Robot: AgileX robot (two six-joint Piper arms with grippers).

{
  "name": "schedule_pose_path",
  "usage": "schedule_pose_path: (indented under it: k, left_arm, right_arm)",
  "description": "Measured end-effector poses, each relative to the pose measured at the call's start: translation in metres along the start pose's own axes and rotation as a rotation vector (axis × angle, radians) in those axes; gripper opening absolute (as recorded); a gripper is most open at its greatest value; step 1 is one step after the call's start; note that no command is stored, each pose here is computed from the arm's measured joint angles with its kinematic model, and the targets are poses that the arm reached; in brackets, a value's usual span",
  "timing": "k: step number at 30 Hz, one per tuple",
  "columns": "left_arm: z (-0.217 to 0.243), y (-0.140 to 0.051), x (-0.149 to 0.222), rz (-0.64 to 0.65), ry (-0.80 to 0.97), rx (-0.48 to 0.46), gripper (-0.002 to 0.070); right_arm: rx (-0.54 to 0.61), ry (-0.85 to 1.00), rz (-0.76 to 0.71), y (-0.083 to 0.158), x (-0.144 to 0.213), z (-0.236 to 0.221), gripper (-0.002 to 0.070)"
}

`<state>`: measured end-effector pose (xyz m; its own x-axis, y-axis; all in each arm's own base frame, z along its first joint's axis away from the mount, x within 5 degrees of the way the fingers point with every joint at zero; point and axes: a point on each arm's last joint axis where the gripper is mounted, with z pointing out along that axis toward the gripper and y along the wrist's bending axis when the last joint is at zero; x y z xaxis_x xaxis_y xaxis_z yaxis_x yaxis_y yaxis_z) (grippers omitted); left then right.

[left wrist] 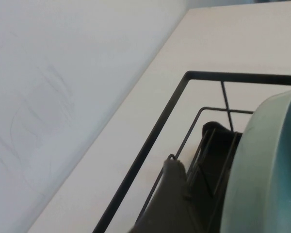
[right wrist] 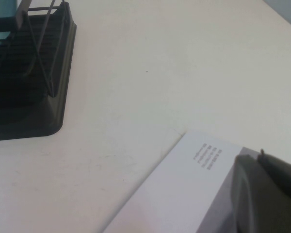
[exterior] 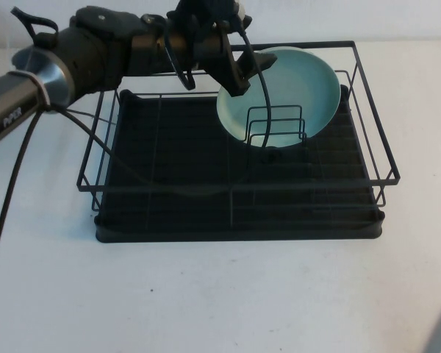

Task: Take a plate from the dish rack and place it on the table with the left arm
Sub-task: Grasp the plate from the shelf

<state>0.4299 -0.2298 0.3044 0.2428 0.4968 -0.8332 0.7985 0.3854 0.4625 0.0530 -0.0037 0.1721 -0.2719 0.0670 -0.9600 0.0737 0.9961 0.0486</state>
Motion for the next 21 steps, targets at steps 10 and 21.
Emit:
schedule_pose_path:
  k: [10, 21]
  left_arm:
    - [0.027, -0.005, 0.032, -0.117, -0.031, -0.027, 0.0526]
    - [0.033, -0.006, 0.036, -0.2, -0.087, -0.044, 0.0197]
  right_arm:
    - [0.0, 0.0, 0.0, 0.0, 0.0, 0.0, -0.002]
    - [0.0, 0.0, 0.0, 0.0, 0.0, 0.0, -0.002]
